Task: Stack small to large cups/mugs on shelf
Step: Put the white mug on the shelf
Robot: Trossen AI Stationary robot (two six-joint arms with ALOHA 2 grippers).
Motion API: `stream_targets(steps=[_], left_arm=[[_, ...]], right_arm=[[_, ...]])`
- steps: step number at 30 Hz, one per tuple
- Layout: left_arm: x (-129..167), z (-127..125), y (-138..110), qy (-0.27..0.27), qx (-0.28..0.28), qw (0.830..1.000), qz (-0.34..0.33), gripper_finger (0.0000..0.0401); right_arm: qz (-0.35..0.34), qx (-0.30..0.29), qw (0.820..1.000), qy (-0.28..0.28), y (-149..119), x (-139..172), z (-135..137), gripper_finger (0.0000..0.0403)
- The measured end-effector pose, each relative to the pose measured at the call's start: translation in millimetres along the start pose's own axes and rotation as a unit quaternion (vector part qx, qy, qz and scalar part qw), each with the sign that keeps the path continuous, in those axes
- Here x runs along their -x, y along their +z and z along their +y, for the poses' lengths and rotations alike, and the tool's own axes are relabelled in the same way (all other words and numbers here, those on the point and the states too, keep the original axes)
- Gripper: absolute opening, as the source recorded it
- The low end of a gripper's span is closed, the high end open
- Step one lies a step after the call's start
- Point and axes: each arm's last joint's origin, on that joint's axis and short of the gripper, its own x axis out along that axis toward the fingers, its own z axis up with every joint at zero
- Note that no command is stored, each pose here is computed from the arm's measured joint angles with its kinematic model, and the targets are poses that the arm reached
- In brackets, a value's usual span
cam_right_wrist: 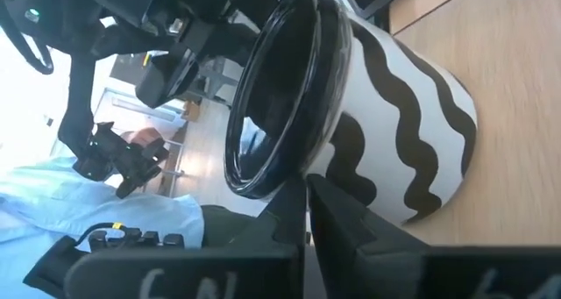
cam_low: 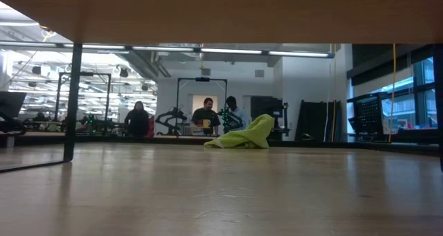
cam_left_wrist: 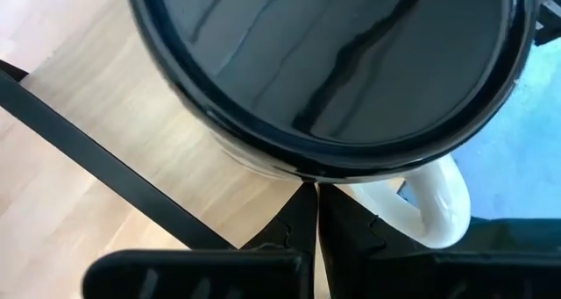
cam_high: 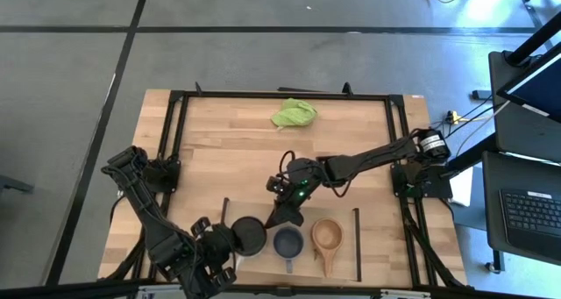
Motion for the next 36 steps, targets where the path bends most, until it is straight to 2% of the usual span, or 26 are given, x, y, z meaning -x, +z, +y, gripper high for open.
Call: stream_targets(steps=[28, 31, 36], left_arm=[[1, -6, -2, -0.026, 0.022, 0.999, -0.01, 0.0009], [2, -8, -4, -0.036, 0.013, 0.999, -0.016, 0.0009], [5, -4, -9, -0.019, -0.004, 1.0, -0.016, 0.0009]], right_arm=[[-0.02, -0.001, 1.0, -0.01, 9, 4, -9, 0.002], [-0.022, -0.003, 1.0, -0.014, 10, 5, -10, 0.0023], [-0.023, -0.005, 1.0, -0.016, 11, 6, -13, 0.0041]])
